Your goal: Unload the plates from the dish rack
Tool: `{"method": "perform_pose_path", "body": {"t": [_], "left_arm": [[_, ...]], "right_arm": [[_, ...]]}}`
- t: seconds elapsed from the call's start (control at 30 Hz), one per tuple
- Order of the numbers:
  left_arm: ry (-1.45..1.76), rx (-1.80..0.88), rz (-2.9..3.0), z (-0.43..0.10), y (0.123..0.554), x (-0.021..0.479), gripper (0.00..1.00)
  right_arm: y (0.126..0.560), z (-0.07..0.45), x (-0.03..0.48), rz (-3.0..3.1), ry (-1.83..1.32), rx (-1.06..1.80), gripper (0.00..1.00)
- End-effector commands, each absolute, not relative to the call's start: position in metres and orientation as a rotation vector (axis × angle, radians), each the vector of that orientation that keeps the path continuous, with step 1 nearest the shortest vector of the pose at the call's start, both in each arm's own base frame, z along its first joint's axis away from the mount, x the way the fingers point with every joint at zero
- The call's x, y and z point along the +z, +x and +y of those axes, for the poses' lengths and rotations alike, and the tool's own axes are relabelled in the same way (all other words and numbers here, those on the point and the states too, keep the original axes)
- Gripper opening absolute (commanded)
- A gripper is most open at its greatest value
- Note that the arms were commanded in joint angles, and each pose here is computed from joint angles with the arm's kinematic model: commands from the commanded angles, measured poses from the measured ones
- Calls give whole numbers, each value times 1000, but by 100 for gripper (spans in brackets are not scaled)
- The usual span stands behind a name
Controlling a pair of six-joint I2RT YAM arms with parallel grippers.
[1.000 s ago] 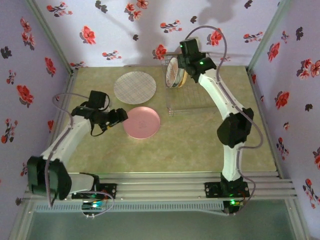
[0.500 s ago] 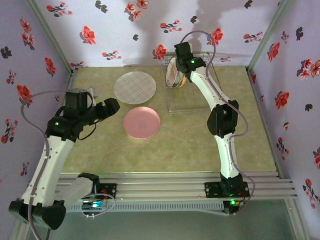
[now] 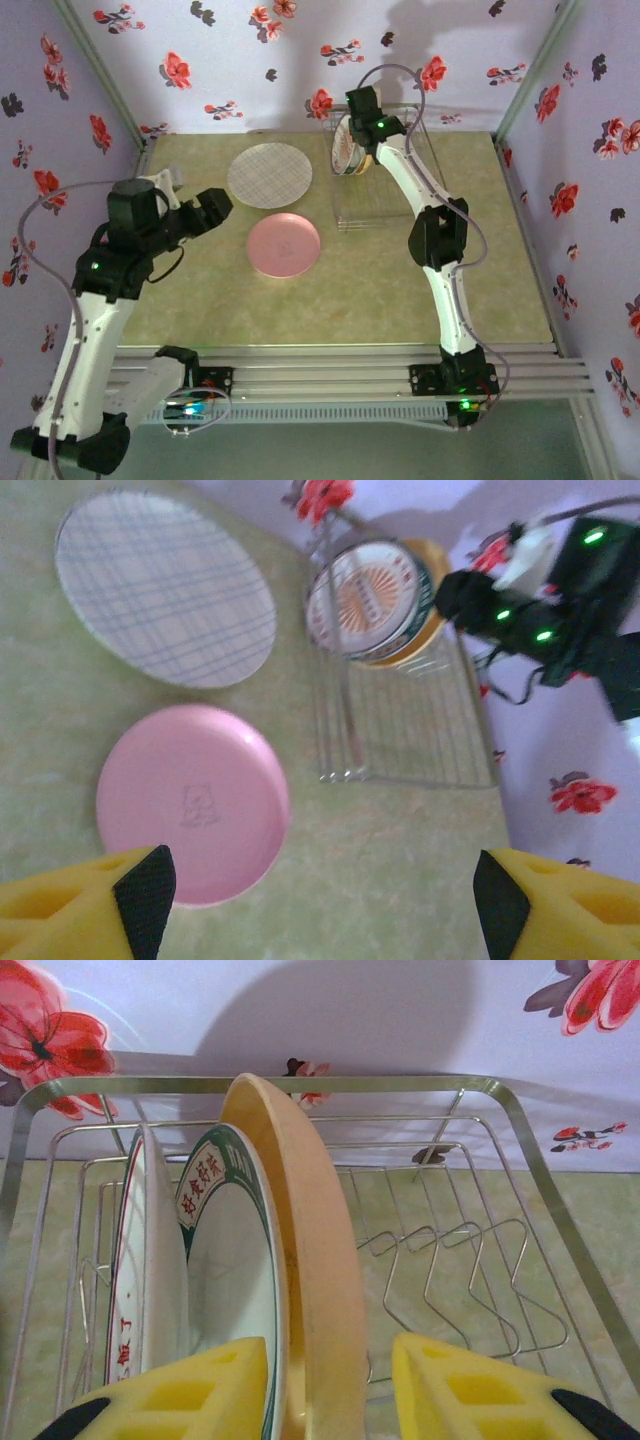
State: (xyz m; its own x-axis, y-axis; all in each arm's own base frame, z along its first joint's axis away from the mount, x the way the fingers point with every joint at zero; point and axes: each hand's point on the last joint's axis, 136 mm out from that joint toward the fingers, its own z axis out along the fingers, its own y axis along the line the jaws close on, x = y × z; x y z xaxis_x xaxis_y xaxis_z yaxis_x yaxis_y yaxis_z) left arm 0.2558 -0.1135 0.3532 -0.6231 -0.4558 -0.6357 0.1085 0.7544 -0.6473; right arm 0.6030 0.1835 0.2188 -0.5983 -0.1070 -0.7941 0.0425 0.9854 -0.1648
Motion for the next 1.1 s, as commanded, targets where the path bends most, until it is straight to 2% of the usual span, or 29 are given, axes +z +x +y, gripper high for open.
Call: {"method": "perform_pose_path", "body": {"t": [0.0, 0.23, 0.57, 1.07], "left_arm": [[-224, -902, 1906, -113, 250, 396, 81], [-222, -899, 1884, -112, 249, 403, 81], [-216, -890, 1894, -112, 252, 401, 81], [-218, -890, 1898, -114, 258, 398, 81]], "right_arm": [[615, 177, 229, 2152, -28, -241, 38], [619, 172, 224, 2146, -25, -283, 31], [623, 171, 219, 2142, -29, -317, 27], [623, 177, 235, 2073, -62, -417, 4]]}}
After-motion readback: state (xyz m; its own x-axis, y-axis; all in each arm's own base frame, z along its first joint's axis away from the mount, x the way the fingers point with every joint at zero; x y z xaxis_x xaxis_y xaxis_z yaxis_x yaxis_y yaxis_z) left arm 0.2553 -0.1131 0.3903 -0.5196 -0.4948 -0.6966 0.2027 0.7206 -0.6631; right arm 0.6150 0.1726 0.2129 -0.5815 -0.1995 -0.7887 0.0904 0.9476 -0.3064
